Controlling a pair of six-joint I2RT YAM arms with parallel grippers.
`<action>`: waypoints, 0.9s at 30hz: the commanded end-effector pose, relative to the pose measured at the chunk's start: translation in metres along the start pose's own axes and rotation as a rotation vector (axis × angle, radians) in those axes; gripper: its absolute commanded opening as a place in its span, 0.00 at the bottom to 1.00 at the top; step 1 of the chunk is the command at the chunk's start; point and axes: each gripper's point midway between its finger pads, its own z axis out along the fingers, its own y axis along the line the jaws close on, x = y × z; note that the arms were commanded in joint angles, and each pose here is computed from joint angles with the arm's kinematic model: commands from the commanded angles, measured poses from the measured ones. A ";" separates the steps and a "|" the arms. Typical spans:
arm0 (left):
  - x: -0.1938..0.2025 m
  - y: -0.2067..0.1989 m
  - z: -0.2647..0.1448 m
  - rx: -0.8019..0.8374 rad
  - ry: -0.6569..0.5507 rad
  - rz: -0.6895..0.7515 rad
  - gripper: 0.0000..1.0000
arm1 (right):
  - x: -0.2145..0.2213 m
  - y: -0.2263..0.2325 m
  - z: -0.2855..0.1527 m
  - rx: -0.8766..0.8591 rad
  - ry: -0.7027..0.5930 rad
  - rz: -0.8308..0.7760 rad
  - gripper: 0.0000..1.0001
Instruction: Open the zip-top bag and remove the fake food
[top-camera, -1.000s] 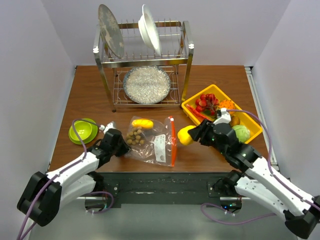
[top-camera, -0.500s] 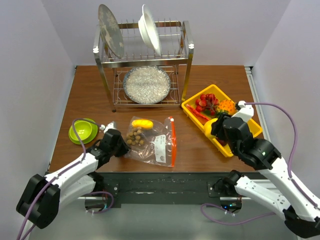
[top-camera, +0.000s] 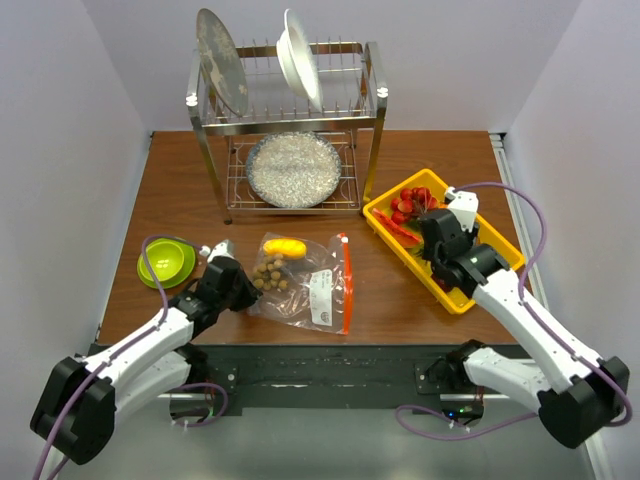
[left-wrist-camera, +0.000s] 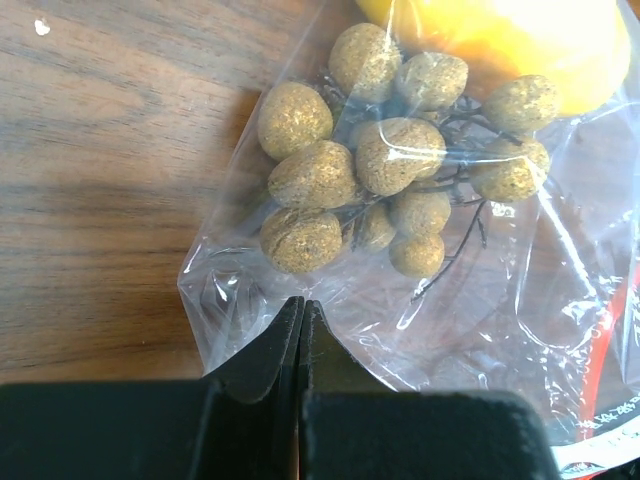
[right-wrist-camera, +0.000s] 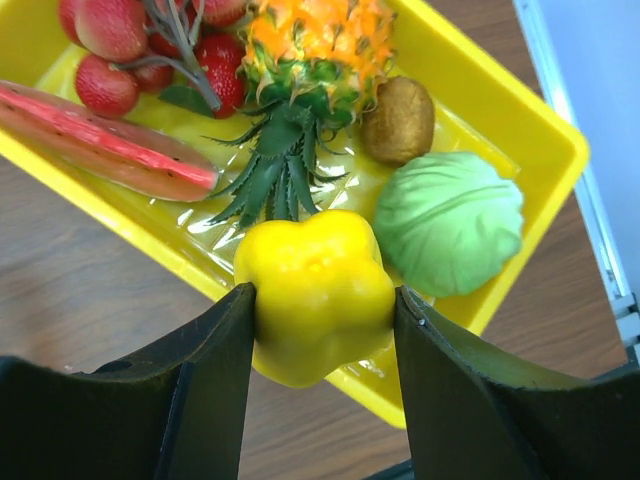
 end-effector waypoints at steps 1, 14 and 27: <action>-0.013 -0.015 -0.006 0.042 -0.030 0.023 0.00 | -0.005 0.033 0.024 -0.098 -0.003 0.028 0.41; -0.024 -0.027 -0.014 0.068 -0.054 0.044 0.00 | 0.038 0.037 0.066 0.037 0.113 -0.071 0.52; -0.031 -0.035 -0.017 0.082 -0.061 0.069 0.00 | 0.043 0.047 0.069 0.005 0.152 -0.097 0.80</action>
